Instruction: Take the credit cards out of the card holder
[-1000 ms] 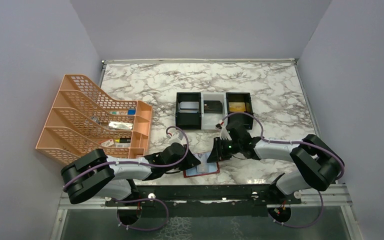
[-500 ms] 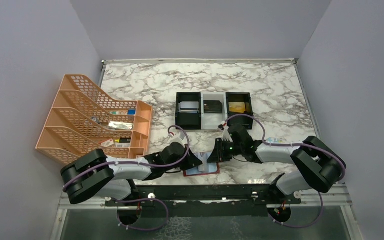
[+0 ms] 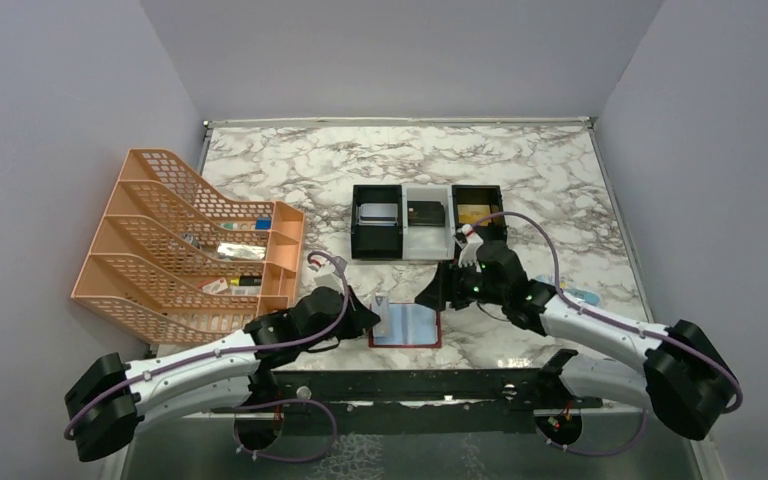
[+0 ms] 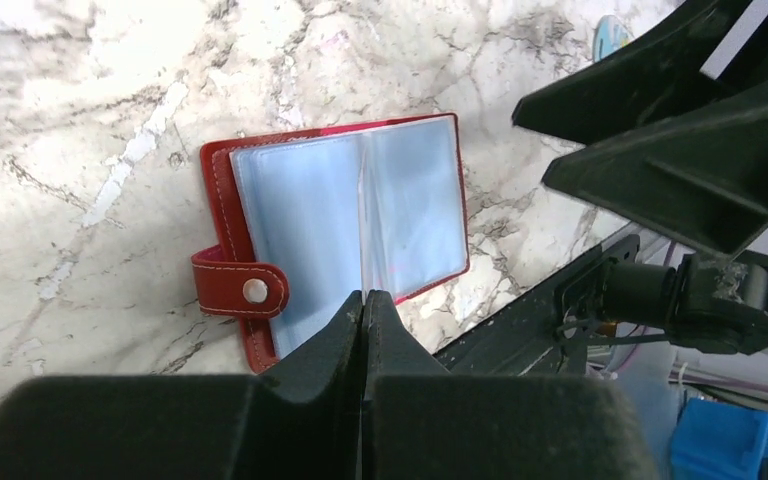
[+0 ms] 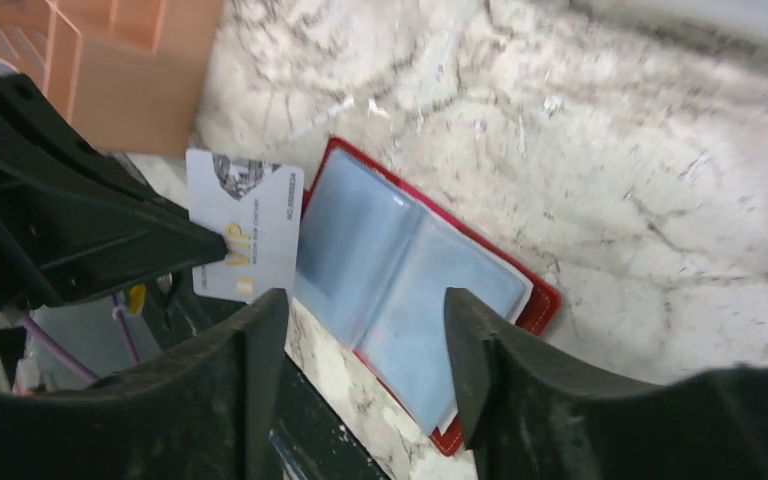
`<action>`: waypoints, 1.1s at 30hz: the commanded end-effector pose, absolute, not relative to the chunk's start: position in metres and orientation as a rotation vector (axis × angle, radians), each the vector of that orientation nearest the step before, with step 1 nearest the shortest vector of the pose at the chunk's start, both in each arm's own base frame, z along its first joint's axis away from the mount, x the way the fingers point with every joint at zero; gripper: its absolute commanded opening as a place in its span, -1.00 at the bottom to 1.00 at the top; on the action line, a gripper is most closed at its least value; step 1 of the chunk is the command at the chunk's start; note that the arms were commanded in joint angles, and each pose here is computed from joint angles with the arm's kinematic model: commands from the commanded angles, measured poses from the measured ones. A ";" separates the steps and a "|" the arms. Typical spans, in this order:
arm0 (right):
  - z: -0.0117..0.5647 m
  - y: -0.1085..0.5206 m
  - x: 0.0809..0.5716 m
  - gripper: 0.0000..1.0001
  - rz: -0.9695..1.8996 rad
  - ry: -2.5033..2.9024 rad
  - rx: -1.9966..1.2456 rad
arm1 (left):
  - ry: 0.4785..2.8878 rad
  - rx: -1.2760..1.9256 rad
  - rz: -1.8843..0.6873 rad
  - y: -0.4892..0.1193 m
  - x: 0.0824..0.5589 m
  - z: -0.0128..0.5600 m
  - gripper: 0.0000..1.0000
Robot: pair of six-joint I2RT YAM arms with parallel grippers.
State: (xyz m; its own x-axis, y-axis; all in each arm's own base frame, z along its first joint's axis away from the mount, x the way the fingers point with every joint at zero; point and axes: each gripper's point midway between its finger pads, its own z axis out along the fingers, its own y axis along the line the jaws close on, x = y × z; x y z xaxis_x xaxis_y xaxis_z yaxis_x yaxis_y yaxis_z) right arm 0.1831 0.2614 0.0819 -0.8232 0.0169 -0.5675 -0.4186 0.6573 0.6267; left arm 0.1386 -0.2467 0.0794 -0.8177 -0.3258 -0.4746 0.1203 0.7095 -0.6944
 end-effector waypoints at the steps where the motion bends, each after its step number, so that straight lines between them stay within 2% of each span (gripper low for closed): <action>1: 0.106 0.250 0.205 0.28 0.990 2.193 -0.226 | 2.251 -0.015 -1.024 -0.246 0.140 0.105 -1.00; 6: 0.139 0.259 0.198 0.38 1.173 2.012 -0.243 | 2.136 0.052 -1.258 -0.254 0.146 0.136 -1.00; 12: 0.176 0.288 0.163 0.39 1.529 1.891 -0.402 | 1.976 0.096 -1.556 -0.262 0.143 0.173 -1.00; 15: 0.186 0.299 0.150 0.36 1.685 1.850 -0.469 | 1.958 0.111 -1.604 -0.267 0.141 0.180 -1.00; 33: 0.196 0.317 0.143 -0.45 1.876 1.819 -0.517 | 1.905 0.093 -1.675 -0.265 0.134 0.193 -1.00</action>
